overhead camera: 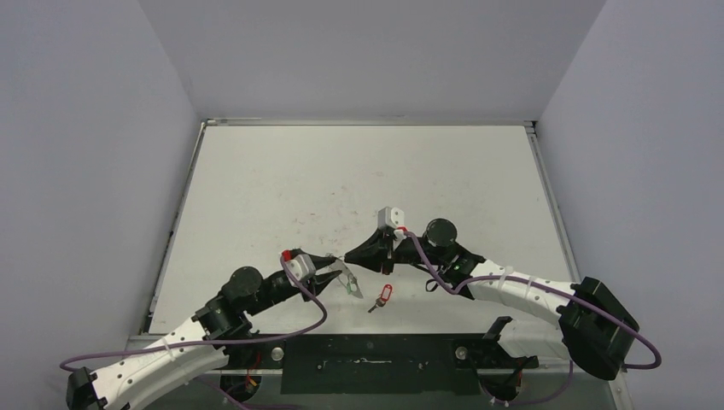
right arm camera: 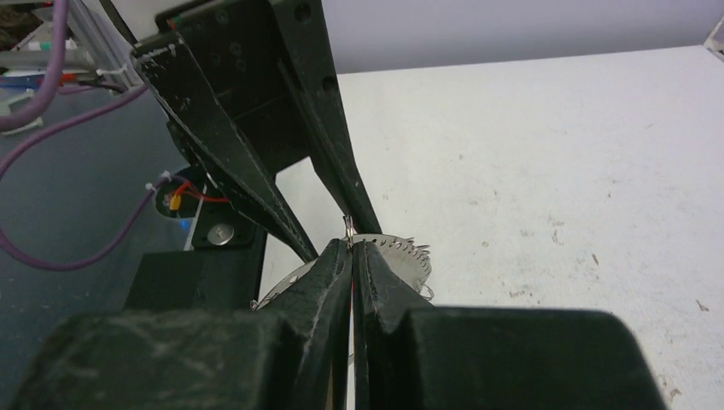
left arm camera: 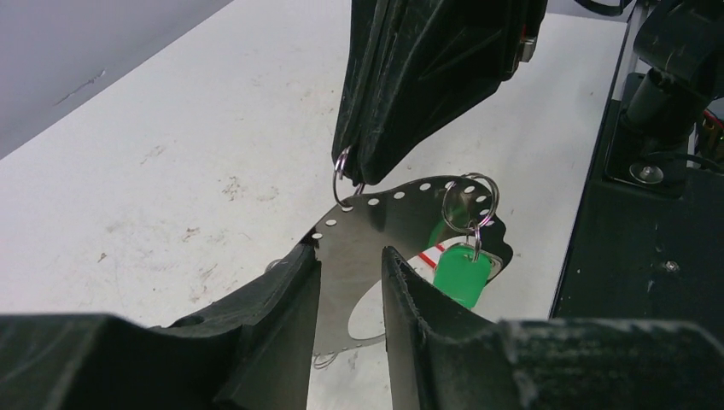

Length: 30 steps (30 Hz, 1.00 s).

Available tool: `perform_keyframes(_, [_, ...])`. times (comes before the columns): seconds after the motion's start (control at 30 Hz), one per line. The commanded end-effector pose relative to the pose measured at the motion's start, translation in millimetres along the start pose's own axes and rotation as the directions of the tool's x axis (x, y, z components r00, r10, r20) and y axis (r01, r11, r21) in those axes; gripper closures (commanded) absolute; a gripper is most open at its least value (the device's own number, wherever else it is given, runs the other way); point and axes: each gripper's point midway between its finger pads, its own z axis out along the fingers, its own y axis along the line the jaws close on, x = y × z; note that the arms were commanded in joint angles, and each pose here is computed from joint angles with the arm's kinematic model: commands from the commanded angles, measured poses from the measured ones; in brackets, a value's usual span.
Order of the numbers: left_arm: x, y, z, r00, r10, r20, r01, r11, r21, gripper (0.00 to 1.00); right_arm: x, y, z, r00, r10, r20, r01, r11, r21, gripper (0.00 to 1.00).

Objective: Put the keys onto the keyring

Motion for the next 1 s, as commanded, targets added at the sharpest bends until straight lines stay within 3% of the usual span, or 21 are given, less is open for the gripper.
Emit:
perform_keyframes(0.0, [-39,-1,8,0.983,-0.016,0.184,0.014,1.000,0.010,0.70,-52,7,2,0.978,-0.046,0.201,0.051,0.998,-0.022,1.00])
perform_keyframes(0.53, [-67,-2,11,0.953,0.026,0.301,-0.032,0.999,0.017,0.73,-36,5,4,0.987,-0.003,0.160,0.007,1.000,-0.021,1.00])
perform_keyframes(0.97, [-61,-6,11,0.957,0.028,0.290,-0.040,0.998,0.037,0.76,-26,4,9,0.992,0.077,0.096,-0.075,0.997,-0.023,1.00])
